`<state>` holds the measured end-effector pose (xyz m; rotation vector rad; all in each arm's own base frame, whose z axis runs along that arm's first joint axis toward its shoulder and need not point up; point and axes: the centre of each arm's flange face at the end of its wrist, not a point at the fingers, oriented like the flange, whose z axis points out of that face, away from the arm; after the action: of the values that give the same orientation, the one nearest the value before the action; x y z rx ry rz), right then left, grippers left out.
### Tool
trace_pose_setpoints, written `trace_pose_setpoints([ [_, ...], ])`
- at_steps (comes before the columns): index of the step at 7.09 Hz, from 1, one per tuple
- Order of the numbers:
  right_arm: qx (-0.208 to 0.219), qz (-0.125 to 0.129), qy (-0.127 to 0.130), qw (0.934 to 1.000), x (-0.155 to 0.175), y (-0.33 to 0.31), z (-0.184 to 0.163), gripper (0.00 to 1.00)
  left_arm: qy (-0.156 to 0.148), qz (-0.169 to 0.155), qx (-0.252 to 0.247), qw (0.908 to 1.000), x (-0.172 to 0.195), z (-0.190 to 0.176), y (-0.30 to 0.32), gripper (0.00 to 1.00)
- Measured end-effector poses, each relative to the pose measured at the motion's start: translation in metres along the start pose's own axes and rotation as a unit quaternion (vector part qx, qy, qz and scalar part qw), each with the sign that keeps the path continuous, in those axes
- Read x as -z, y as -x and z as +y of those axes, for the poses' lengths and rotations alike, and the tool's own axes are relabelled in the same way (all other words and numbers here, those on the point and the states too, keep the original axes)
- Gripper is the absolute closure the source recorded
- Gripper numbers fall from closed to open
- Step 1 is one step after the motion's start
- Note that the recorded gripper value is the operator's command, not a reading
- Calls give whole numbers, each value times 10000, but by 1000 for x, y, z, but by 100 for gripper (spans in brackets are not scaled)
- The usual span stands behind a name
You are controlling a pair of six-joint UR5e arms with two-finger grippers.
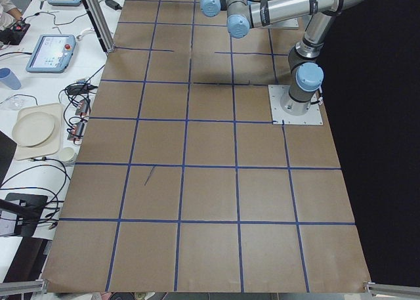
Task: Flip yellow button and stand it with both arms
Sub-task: 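Close the right gripper on the yellow cap while the left gripper holds the body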
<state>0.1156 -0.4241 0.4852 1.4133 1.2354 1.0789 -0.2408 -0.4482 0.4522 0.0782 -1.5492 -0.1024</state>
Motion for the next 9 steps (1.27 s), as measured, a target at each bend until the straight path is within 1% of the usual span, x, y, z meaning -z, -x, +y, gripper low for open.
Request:
trace_pose_setpoints([
  [1, 15, -6, -1, 10000, 0, 0, 1, 88, 0, 0, -1, 10000, 0, 0, 0, 92],
  [3, 30, -14, -1, 10000, 1, 1, 3, 88, 0, -10, -6, 10000, 0, 0, 0, 91],
  [4, 35, -15, -2, 10000, 1, 1, 4, 89, -1, -14, -7, 10000, 0, 0, 0, 88],
  [5, 38, -16, -2, 10000, 1, 1, 4, 90, -1, -17, -6, 10000, 0, 0, 0, 55],
  [6, 39, -17, -2, 10000, 1, 1, 4, 92, -2, -25, -40, 10000, 0, 0, -1, 1],
  [7, 40, -17, -2, 10000, 1, 1, 4, 93, -2, -33, -79, 10000, 0, -1, -1, 0],
  [9, 42, -18, -3, 10000, 1, 1, 4, 94, -7, -32, 25, 10000, 1, -1, -3, 0],
])
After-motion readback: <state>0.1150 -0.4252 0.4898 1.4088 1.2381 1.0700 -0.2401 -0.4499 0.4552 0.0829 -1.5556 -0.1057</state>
